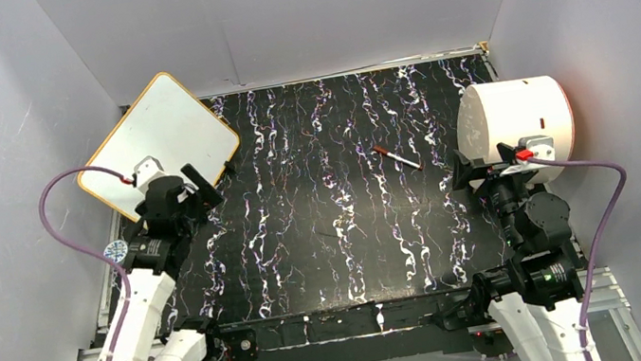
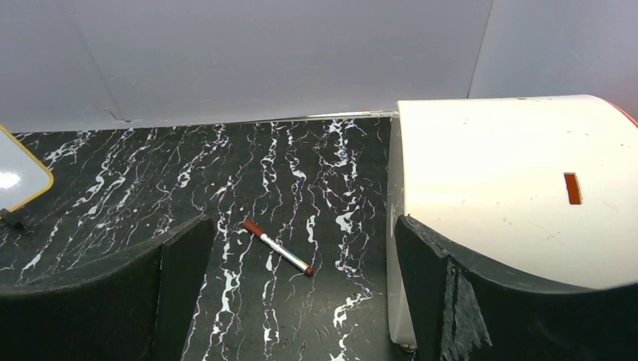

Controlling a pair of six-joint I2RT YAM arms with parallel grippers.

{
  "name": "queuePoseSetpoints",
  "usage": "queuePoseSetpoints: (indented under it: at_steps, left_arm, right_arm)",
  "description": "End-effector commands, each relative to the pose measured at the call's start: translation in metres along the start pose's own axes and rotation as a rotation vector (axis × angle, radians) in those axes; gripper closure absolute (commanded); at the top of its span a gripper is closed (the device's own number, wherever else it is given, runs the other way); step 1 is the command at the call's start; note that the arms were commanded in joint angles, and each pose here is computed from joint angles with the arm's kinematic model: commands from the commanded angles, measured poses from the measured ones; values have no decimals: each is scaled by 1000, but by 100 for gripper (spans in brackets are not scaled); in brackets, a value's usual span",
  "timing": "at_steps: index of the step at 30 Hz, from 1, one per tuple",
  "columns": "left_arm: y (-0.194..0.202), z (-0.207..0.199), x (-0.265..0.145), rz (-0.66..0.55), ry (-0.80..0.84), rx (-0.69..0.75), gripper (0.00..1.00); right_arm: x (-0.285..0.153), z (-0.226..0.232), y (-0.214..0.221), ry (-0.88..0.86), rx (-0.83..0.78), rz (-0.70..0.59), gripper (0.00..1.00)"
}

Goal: Write a sentence on the whiteboard
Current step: Move the whiteboard stand to the center of the board.

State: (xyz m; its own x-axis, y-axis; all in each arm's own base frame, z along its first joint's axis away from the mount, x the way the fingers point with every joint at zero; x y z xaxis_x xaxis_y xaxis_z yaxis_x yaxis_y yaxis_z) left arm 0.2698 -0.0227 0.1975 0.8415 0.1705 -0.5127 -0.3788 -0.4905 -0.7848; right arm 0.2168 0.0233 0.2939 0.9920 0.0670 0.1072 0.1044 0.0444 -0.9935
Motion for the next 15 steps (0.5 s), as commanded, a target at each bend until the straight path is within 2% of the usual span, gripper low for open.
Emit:
queuePoseSetpoints:
  at_steps: [1,8,15]
  left_arm:
    - [8,11,7,60,-115,-55,7]
    - [30,33,30,94,-284,-89,10]
    - [45,49,55,70,-409,-135,21]
  right_arm:
    - [0,3,-14,-16,2,-66,1]
    - [-2,8,-14,-36,6,-71,1]
    - [-3,15,-13,-66,10,-69,1]
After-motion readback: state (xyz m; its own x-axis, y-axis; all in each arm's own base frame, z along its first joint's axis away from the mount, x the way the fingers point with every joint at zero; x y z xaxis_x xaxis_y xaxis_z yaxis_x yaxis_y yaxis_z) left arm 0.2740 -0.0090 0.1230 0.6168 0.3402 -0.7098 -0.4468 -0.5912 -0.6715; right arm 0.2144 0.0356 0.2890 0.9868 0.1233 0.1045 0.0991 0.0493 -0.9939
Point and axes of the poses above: each gripper's point midway between its finger pads, its own x axis out along the fingers, its own z axis along the line the jaws close on, y = z × x, the point moved 1 cm from there along -x, back along the fingers, and after that the axes turned 3 degrees about -x, right-handed, at the moved point
